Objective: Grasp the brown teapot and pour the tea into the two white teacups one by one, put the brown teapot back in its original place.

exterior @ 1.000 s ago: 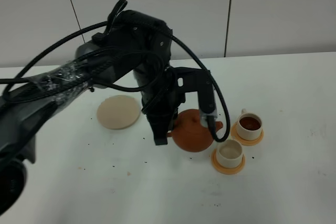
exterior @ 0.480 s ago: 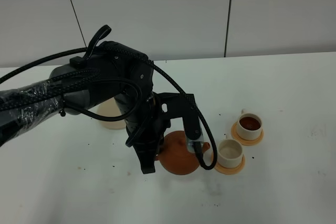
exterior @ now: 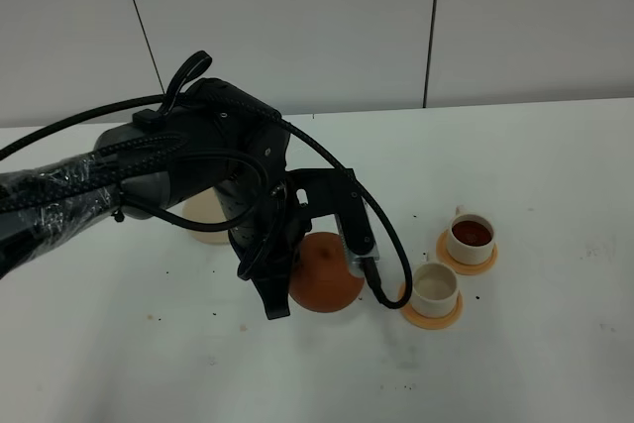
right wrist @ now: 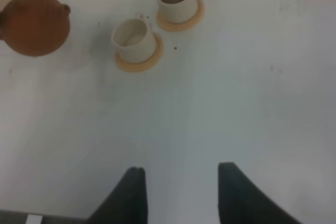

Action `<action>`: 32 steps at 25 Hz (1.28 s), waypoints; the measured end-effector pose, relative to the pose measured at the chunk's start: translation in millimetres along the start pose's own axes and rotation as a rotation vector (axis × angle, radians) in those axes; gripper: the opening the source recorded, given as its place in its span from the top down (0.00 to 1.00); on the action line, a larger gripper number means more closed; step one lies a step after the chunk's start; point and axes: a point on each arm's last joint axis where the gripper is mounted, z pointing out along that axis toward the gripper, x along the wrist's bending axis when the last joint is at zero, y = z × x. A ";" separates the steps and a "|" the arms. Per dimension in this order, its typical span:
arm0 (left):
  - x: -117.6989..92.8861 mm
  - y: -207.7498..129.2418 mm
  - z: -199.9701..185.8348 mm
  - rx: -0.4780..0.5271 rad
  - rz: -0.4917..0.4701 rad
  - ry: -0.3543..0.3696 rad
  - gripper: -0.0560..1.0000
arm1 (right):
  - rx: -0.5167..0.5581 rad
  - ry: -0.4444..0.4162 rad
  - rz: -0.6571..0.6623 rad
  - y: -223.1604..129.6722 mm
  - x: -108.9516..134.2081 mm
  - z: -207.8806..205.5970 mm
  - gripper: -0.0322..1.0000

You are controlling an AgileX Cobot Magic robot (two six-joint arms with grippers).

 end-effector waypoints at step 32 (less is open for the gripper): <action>-4.8 55.0 14.2 -0.019 0.404 0.391 0.79 | 0.000 0.001 0.000 0.0 0.1 0.0 0.66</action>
